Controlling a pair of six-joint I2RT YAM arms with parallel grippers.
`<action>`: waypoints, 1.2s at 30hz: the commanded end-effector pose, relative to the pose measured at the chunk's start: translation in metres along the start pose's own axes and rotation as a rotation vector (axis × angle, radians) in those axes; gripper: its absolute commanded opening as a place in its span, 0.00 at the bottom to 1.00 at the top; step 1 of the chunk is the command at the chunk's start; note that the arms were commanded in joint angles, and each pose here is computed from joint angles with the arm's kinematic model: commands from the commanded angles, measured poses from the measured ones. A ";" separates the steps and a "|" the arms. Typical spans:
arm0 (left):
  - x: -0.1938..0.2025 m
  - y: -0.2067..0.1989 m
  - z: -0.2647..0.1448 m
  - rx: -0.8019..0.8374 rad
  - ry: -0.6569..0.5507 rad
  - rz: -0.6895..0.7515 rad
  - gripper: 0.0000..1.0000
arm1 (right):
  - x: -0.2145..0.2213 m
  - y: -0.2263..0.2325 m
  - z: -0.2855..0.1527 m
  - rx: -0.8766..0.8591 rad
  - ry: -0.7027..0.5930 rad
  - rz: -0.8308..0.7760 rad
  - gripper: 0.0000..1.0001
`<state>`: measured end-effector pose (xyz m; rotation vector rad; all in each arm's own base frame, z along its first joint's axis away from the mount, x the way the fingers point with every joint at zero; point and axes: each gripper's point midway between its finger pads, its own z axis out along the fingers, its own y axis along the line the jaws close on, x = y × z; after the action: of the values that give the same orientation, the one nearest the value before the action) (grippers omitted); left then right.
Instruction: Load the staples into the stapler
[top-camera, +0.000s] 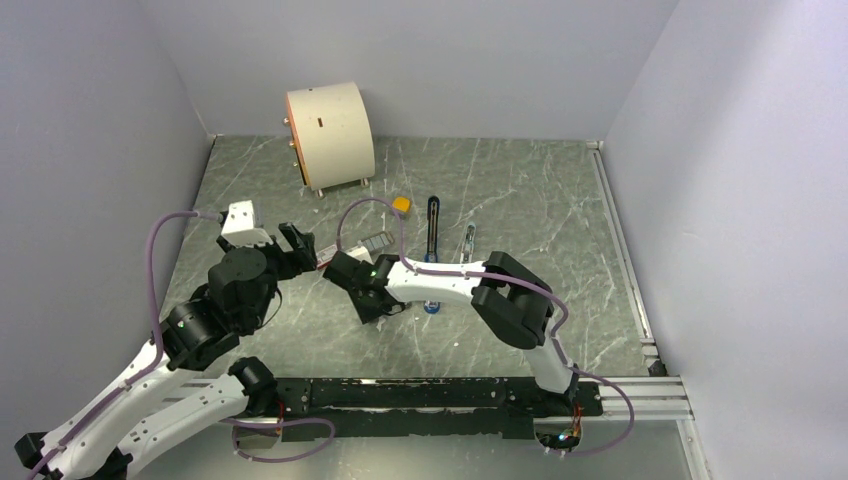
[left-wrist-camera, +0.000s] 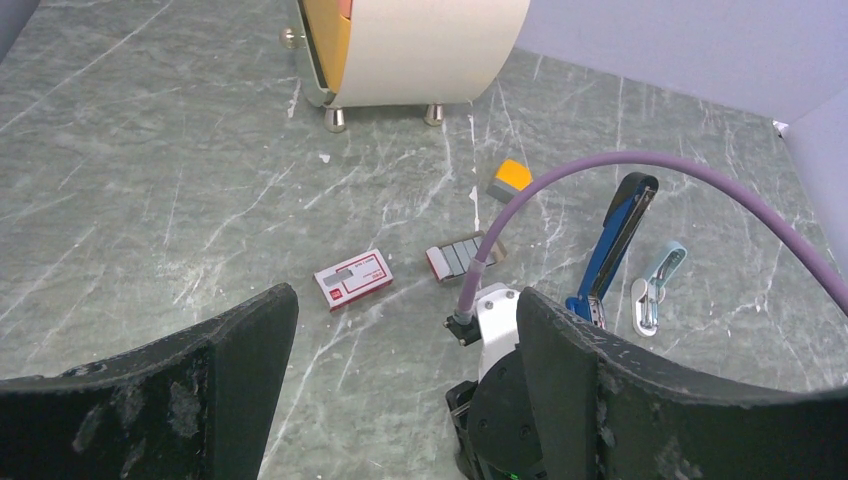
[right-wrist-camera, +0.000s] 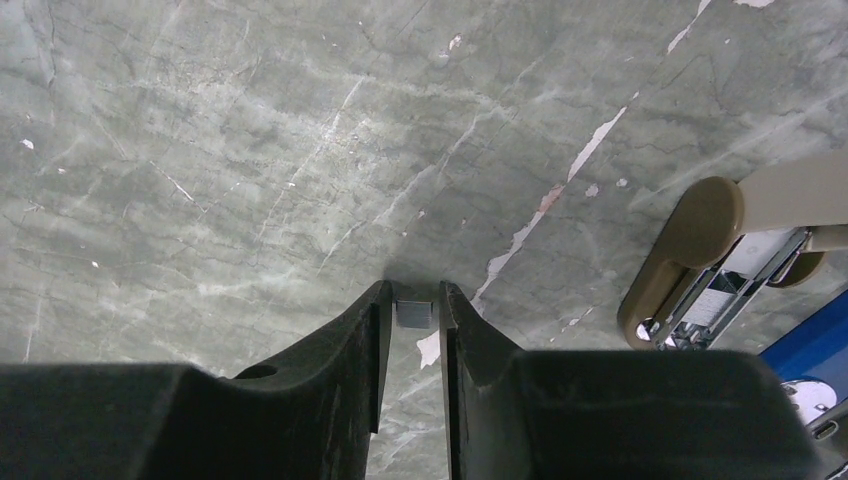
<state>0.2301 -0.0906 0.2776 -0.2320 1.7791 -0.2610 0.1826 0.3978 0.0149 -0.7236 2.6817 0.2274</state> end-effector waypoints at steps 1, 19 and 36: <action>-0.010 -0.001 -0.002 0.001 -0.020 -0.027 0.85 | 0.010 -0.002 0.009 0.032 0.034 -0.005 0.29; -0.010 -0.001 -0.003 0.001 -0.020 -0.027 0.85 | -0.002 -0.006 0.002 0.060 -0.033 0.004 0.18; -0.010 -0.001 -0.002 -0.001 -0.022 -0.028 0.85 | -0.091 -0.051 -0.089 0.062 -0.421 0.074 0.19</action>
<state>0.2301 -0.0906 0.2775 -0.2322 1.7794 -0.2610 0.2257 0.3996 0.1045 -0.6076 2.3767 0.3066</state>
